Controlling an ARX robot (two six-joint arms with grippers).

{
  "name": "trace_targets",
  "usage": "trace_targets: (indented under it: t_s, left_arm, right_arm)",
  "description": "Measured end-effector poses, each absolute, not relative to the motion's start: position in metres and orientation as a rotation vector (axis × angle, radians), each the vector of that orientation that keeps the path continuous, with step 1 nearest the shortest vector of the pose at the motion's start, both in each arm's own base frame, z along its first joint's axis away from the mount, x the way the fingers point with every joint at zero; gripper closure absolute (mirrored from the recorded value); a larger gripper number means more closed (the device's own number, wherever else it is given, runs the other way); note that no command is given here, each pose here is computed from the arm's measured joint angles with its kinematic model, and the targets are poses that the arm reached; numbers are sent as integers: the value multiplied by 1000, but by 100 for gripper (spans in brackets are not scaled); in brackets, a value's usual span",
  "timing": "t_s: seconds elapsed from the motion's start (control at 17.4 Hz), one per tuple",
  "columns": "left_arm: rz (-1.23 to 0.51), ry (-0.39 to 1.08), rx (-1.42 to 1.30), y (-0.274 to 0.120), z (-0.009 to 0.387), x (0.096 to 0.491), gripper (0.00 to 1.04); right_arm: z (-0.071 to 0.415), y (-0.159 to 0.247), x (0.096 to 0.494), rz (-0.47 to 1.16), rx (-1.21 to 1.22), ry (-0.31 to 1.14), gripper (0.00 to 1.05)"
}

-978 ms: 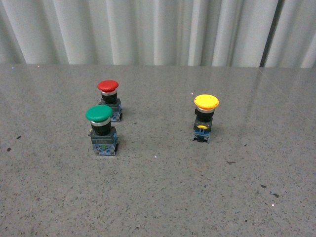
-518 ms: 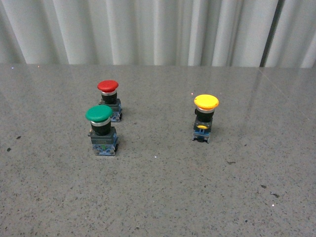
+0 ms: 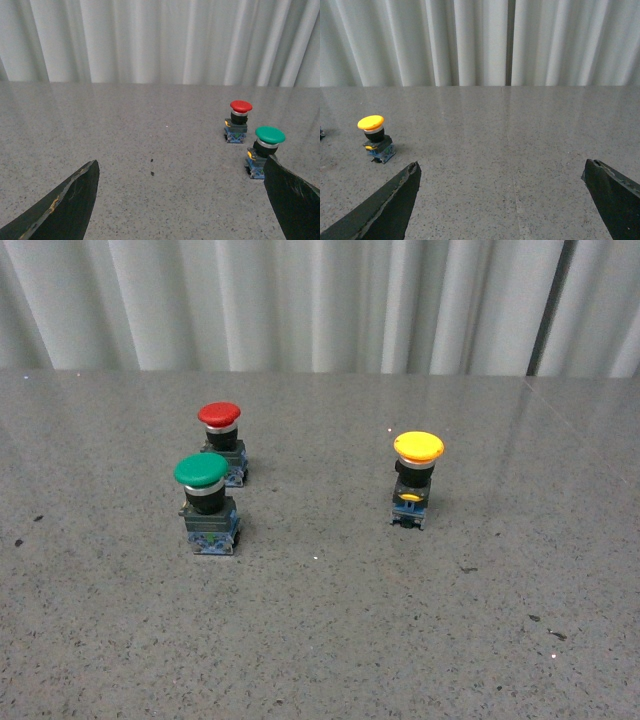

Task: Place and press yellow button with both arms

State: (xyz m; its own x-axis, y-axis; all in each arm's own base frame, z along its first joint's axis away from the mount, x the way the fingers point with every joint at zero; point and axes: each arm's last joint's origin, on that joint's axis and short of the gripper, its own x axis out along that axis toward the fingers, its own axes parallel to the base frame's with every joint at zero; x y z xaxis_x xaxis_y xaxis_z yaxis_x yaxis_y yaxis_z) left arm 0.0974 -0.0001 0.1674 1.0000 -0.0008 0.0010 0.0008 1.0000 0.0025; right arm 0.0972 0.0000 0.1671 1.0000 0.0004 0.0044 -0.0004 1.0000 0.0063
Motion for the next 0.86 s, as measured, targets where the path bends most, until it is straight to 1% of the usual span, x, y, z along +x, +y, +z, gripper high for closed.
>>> trace_targets:
  t_s: [0.06,0.86]
  left_arm:
    - [-1,-1,2,0,167,97,7]
    - [-1,-1,2,0,167,97,7]
  right_arm:
    - [167,0,97,0,6,-4,7]
    - [167,0,97,0,6,-4,6]
